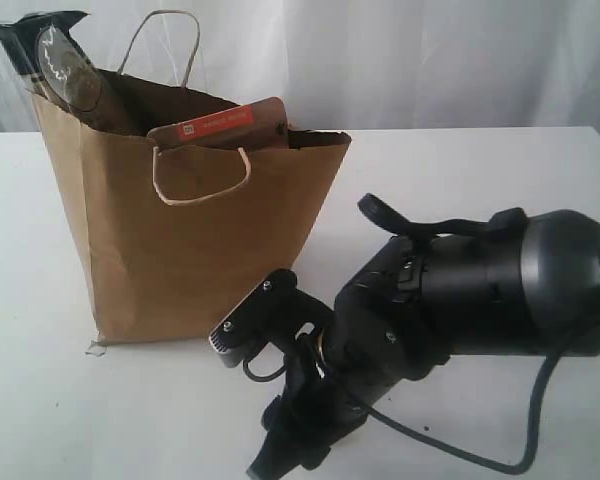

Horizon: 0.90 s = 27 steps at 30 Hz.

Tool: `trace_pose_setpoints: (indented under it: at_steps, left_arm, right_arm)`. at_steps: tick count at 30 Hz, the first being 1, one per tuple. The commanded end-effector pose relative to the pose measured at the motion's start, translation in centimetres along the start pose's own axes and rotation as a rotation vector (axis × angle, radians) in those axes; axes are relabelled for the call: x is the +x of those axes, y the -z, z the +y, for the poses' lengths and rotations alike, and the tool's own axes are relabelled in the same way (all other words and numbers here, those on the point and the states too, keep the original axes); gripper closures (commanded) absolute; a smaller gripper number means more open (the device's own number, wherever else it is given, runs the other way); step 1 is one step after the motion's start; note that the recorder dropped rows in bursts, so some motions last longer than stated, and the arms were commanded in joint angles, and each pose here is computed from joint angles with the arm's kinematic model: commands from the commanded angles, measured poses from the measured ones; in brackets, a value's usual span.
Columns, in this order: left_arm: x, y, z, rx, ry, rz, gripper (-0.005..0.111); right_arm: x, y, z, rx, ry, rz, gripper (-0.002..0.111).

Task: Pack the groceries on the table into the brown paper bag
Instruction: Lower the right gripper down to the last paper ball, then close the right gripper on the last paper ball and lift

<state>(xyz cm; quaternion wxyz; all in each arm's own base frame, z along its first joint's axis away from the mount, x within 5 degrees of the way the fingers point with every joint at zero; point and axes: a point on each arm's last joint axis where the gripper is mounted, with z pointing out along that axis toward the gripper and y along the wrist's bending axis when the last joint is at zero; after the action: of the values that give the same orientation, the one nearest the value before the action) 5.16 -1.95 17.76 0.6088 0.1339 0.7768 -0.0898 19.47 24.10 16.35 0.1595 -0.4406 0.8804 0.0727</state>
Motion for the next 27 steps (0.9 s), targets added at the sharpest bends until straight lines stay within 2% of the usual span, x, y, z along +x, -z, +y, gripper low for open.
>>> trace_pose_setpoints:
  at_steps: [1,8,13,17,23,27]
  left_arm:
    - [0.1,0.0,0.0,-0.003,0.011,0.0,0.107]
    - [0.1,0.0,0.0,-0.003,0.011,0.0,0.107]
    - [0.1,0.0,0.0,-0.003,0.011,0.0,0.107]
    - [0.1,0.0,0.0,-0.003,0.011,0.0,0.107]
    - [0.1,0.0,0.0,-0.003,0.011,0.0,0.107]
    - [0.1,0.0,0.0,-0.003,0.011,0.0,0.107]
  right_arm:
    - [0.0,-0.8,0.2,-0.007,0.01,0.021,0.055]
    - [0.4,-2.4,0.2,-0.009,0.008,0.071,0.057]
    - [0.6,-3.3,0.2,-0.011,0.006,0.091,0.065]
    - [0.6,-3.7,0.2,-0.011,0.005,0.084,0.077]
    - [-0.4,-2.7,0.2,-0.007,-0.008,-0.023,0.107]
    - [-1.0,-1.0,0.2,-0.006,-0.028,-0.091,0.108]
